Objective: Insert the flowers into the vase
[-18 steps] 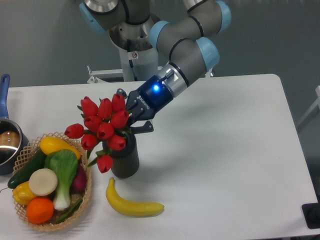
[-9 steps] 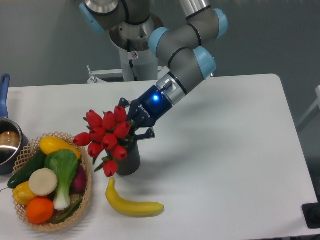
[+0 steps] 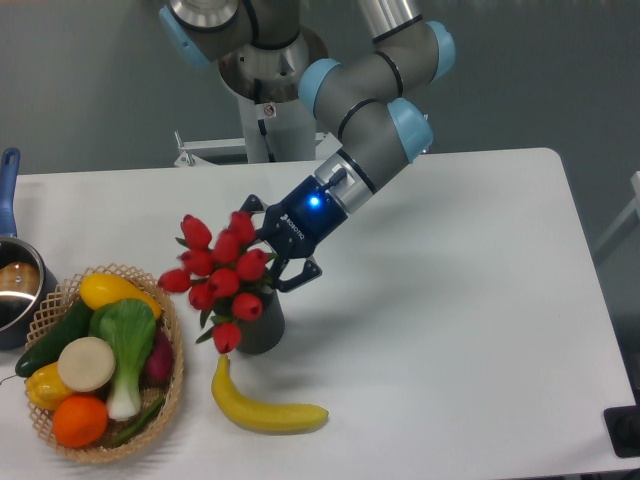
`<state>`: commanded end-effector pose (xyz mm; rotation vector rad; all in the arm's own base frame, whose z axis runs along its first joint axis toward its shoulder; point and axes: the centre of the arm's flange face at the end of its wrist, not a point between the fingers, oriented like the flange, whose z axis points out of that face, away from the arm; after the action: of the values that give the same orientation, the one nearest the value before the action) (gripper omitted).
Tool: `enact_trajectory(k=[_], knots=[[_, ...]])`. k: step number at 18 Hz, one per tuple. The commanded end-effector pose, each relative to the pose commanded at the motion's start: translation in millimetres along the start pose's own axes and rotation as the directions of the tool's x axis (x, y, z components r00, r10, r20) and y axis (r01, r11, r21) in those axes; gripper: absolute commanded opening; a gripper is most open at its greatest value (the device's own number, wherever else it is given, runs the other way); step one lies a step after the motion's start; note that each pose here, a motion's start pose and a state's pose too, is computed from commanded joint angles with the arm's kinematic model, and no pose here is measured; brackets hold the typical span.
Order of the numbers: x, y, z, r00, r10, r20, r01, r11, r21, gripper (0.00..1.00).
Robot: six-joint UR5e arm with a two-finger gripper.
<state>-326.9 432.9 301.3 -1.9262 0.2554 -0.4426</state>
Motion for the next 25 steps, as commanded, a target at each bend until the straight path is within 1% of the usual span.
enact_trajectory(k=[2,3,6,10,13,16,19,21,22,23,25], knots=[[-2,0,-5,1.0,-0.001,0.011,0.001,1.0,0.002,0.95],[-3,0,-9,1.0,-0.001,0.017,0.001,1.0,0.004,0.99],[-5,-1,-18,0.999,-0.001,0.035,0.001,1.0,0.004,1.0],[-12,-3,-49,0.995,-0.002,0.098,0.001,1.0,0.011,1.0],[-3,-16,-68,0.986,0.043,0.159,-0.034,0.998,-0.059,1.0],[-4,-18,-95,0.967,0.074,0.245,-0.032,0.985,-0.171,1.0],[-20,-15,-144,0.925,0.098,0.366,0.012,0.958,-0.285,1.0],[-32,-18,-167,0.9,0.123,0.419,0.039,0.933,-0.358,1.0],[-40,-17,-171,0.891,0.136,0.433,0.056,0.913,-0.404,1.0],[-53,-5,-179,0.879,0.143,0.454,0.107,0.87,-0.482,1.0],[-67,10,-183,0.87,0.15,0.47,0.165,0.809,-0.565,1.0]])
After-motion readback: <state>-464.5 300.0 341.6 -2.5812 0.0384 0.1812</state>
